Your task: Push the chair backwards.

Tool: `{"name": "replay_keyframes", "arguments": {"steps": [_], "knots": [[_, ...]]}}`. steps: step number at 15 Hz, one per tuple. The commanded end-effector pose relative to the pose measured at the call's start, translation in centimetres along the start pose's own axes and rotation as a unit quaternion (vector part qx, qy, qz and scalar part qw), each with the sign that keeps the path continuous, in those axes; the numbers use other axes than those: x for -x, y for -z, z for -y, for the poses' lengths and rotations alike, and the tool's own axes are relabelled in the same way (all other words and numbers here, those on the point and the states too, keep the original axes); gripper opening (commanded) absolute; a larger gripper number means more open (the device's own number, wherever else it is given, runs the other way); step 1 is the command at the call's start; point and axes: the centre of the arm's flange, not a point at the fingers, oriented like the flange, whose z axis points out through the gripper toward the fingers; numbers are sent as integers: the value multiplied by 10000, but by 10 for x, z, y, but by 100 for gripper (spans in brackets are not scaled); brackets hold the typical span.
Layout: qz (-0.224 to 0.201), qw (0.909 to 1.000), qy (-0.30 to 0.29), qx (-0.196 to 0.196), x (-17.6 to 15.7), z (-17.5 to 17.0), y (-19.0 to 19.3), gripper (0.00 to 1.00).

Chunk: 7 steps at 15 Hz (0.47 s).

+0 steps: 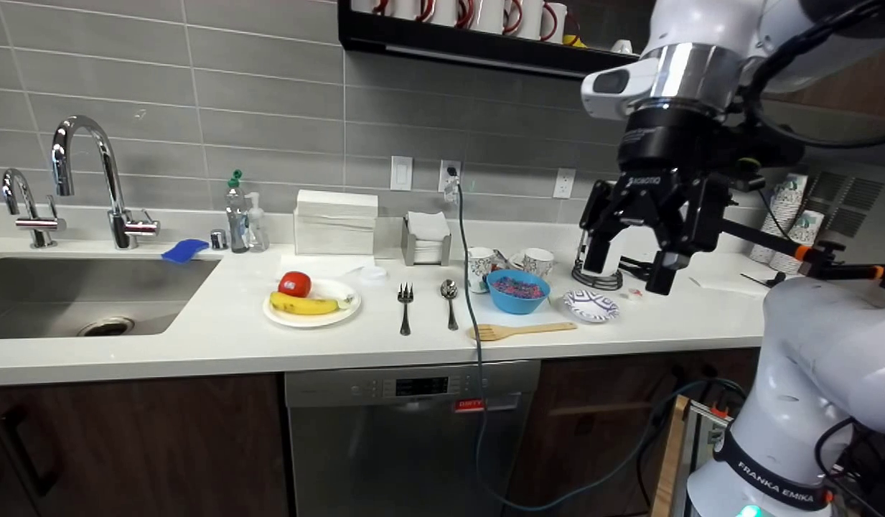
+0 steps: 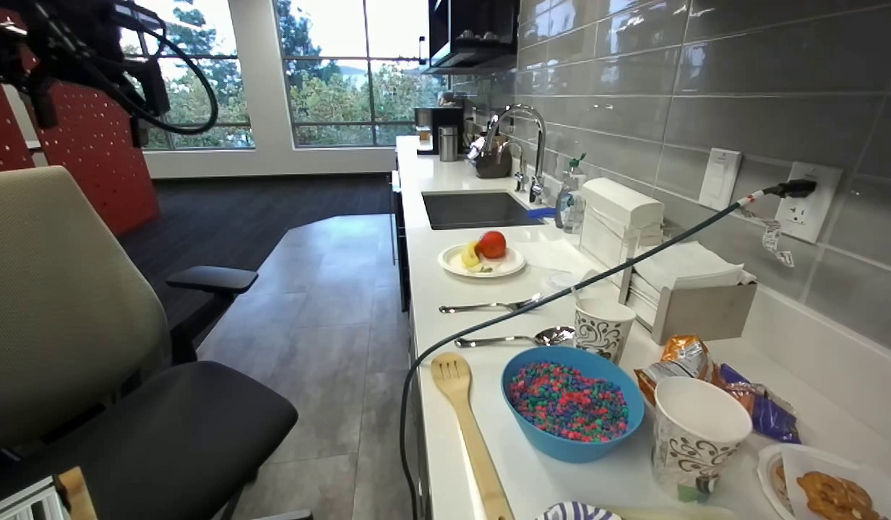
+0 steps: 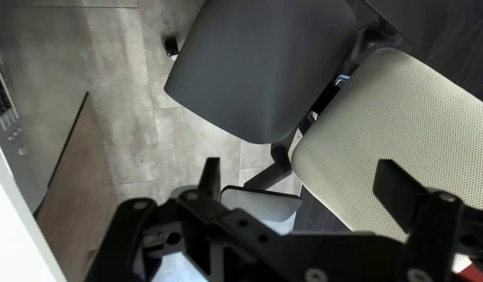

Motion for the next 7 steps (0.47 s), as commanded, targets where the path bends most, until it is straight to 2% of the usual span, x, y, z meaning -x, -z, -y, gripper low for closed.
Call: {"name": "replay_keyframes", "arguments": {"steps": [1, 7], "knots": [[-64, 9999, -28, 94, 8, 5, 6, 100], [-94, 9998, -96, 174, 19, 6, 5, 100]]}}
